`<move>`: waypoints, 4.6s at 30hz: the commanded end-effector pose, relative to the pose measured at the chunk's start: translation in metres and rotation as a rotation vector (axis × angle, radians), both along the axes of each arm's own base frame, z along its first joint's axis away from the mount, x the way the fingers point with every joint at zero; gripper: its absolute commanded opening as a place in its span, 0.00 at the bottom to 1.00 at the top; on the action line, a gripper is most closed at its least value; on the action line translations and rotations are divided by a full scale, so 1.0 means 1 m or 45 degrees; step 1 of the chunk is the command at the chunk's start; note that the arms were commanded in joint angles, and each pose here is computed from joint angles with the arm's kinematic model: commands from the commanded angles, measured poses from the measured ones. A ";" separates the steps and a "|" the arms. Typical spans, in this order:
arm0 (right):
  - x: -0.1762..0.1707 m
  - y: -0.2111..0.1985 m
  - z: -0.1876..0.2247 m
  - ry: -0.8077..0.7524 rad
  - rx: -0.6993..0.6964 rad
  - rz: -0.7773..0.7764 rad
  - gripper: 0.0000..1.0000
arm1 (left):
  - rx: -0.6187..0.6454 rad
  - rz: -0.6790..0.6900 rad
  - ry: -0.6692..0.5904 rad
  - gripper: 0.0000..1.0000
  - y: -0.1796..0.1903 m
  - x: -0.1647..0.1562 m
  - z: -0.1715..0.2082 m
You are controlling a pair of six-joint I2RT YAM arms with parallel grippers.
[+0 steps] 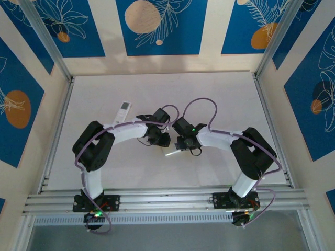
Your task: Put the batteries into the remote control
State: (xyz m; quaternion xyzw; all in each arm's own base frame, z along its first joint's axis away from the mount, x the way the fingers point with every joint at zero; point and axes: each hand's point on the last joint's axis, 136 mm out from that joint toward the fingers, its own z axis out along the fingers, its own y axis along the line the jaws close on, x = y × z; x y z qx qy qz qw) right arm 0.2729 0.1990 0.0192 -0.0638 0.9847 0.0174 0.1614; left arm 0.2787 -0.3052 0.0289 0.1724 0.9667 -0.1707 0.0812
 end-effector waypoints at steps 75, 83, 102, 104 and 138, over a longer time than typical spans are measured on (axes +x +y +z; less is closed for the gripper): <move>-0.002 -0.010 0.020 0.274 0.120 0.244 0.13 | -0.115 0.179 0.108 0.51 -0.007 -0.036 -0.016; 0.008 -0.018 0.038 0.178 0.110 0.309 0.12 | -0.002 0.135 0.096 0.44 0.002 -0.034 -0.029; 0.004 -0.022 0.012 0.294 0.064 0.324 0.12 | 0.004 0.133 0.092 0.44 0.002 -0.031 -0.031; 0.005 -0.025 0.011 0.288 0.034 0.322 0.12 | 0.006 0.131 0.093 0.43 0.001 -0.031 -0.032; 0.048 -0.048 -0.036 0.076 -0.367 0.498 0.18 | 0.072 0.112 0.098 0.37 0.020 -0.031 -0.046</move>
